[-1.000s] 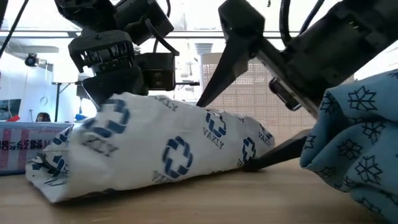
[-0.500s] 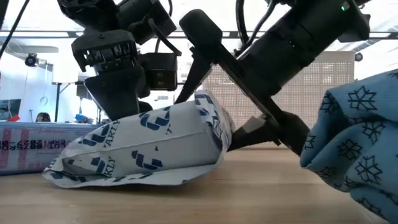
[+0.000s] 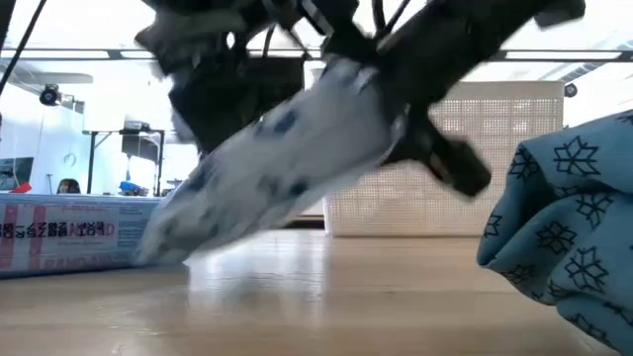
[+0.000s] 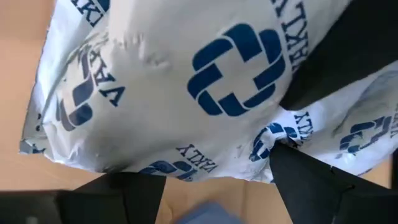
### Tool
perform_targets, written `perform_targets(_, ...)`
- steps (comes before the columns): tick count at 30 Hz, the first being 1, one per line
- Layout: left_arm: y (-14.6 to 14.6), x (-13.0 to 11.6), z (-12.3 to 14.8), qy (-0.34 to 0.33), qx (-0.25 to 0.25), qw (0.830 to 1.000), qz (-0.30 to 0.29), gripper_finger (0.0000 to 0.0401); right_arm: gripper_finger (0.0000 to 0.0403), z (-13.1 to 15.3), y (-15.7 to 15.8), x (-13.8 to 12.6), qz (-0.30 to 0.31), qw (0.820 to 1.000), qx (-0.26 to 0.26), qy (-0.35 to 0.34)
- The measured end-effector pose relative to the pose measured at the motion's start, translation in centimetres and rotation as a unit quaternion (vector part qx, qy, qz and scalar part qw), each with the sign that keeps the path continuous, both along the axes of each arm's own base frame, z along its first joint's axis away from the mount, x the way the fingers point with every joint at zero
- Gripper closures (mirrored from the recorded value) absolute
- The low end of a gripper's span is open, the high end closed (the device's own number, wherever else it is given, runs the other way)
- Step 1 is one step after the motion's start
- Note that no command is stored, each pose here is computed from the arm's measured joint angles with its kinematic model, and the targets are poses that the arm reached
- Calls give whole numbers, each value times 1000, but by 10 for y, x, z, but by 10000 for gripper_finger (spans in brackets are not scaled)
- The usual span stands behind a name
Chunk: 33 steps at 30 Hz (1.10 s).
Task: Pick & place medical supplies in basket/bin
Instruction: Put the white mailer bag into the white bin
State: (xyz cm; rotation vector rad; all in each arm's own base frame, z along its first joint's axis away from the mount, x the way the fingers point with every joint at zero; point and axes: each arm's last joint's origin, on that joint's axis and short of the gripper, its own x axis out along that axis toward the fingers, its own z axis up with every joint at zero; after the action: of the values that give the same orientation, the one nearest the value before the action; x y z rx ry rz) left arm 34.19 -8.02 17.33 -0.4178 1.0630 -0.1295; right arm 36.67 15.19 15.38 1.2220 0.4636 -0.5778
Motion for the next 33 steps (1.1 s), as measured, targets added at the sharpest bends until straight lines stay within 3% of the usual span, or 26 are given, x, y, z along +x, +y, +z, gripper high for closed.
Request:
perform_targets(6,4,-5,40,-25,57,998,5,144,237,43,-11,-26,3,997,-68,35)
perform_targets(12,17,-31,79,-73,141,984,82,144,236,109,-32,-63,-39,990,-138,-1)
perform_targets(18,32,-72,120,-136,190,956,176,144,236,179,-65,-103,-147,952,-254,-85)
perform_targets(25,43,-115,135,-181,169,939,238,144,236,224,-130,-141,-242,904,-349,-59)
perform_targets(30,48,-136,124,-178,130,933,284,144,224,227,-184,-144,-250,902,-351,-15)
perform_targets(33,47,-145,114,-171,98,930,310,144,200,219,-213,-139,-231,914,-334,9)
